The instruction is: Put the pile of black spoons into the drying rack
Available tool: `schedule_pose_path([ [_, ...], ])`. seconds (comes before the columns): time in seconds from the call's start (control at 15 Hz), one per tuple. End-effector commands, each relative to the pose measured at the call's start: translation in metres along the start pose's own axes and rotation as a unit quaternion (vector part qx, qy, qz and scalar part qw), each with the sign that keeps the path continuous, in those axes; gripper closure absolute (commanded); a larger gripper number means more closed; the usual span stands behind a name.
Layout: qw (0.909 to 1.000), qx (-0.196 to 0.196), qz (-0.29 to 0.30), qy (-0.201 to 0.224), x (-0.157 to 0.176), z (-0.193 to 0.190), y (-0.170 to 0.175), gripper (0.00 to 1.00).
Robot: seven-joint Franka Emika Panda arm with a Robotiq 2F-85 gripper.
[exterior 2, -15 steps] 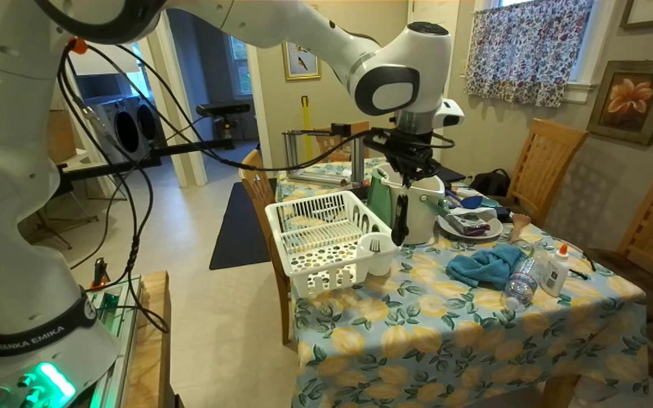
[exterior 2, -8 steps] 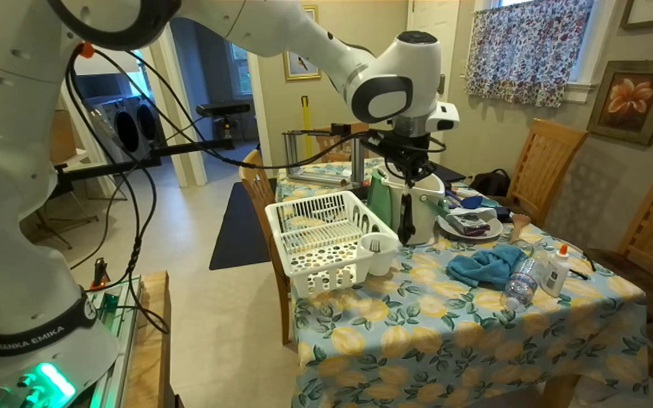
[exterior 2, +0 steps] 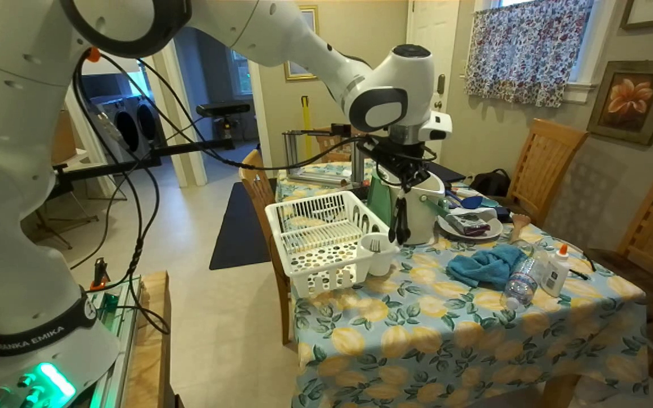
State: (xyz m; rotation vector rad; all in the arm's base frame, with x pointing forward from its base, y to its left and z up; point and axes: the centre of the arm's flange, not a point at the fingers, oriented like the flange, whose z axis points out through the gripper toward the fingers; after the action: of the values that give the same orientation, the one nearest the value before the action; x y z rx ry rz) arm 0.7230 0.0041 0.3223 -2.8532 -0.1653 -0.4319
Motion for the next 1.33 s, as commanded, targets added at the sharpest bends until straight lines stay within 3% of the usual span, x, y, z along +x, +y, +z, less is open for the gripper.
schedule_pose_path([
  [0.0,0.9997,-0.01,0.023,0.001,-0.006,0.009,0.002,1.0],
  [0.53,0.9988,-0.036,0.031,-0.014,-0.01,0.035,0.01,1.0],
  [1.27,0.999,-0.027,0.011,-0.035,-0.018,0.046,-0.008,1.0],
])
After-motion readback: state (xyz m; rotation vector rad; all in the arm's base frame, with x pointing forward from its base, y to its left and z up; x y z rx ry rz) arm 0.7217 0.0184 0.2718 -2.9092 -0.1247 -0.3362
